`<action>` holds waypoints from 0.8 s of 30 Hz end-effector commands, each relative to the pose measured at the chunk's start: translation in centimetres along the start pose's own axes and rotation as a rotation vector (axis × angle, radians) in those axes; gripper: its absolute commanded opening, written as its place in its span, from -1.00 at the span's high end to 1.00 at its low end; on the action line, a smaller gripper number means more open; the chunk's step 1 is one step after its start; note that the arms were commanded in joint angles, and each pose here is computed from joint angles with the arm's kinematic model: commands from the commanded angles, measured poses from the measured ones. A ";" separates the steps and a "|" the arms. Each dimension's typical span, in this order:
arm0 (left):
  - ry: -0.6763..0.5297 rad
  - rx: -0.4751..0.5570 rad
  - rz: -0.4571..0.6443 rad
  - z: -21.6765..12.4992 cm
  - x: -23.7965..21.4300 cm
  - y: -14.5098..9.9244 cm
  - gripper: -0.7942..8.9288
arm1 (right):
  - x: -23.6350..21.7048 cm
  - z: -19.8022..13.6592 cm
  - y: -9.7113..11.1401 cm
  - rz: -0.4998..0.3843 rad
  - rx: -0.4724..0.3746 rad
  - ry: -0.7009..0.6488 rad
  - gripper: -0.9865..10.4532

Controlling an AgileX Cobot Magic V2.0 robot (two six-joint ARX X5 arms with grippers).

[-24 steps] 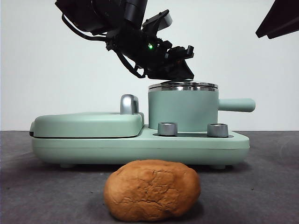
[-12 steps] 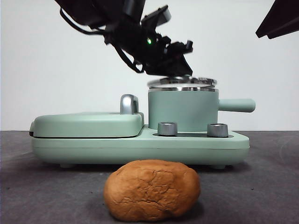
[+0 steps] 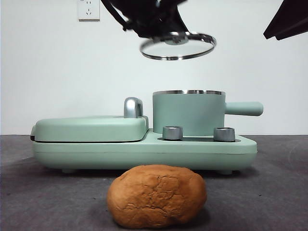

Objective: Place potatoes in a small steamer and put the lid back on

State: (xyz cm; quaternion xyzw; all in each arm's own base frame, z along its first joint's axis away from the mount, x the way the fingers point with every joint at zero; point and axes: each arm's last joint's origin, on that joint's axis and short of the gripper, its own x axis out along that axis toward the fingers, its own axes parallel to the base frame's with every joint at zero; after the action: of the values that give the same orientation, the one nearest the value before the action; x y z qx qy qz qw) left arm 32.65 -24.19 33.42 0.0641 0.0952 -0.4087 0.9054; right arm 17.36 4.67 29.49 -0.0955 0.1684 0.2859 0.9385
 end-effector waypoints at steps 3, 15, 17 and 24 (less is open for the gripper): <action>-0.037 -0.018 0.002 3.2 -3.6 -0.4 0.82 | -0.1 0.6 0.0 0.001 0.004 -0.024 0.51; 0.031 -0.097 0.085 2.1 -11.9 0.3 0.82 | -0.1 0.3 0.1 0.008 0.014 0.005 0.51; 0.045 -0.115 0.107 0.7 -13.5 0.3 0.82 | -0.1 0.3 0.1 0.008 0.014 0.005 0.51; 0.061 -0.198 0.195 -4.0 -19.3 -0.3 0.82 | -0.1 0.3 0.1 0.008 0.015 0.005 0.51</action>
State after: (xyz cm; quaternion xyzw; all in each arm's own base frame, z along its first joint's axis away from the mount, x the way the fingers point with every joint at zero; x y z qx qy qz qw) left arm 19.98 -9.85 33.04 0.0140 0.1803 -0.3065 0.9345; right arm 17.26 4.65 29.26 -0.0942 0.1819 0.2866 0.9359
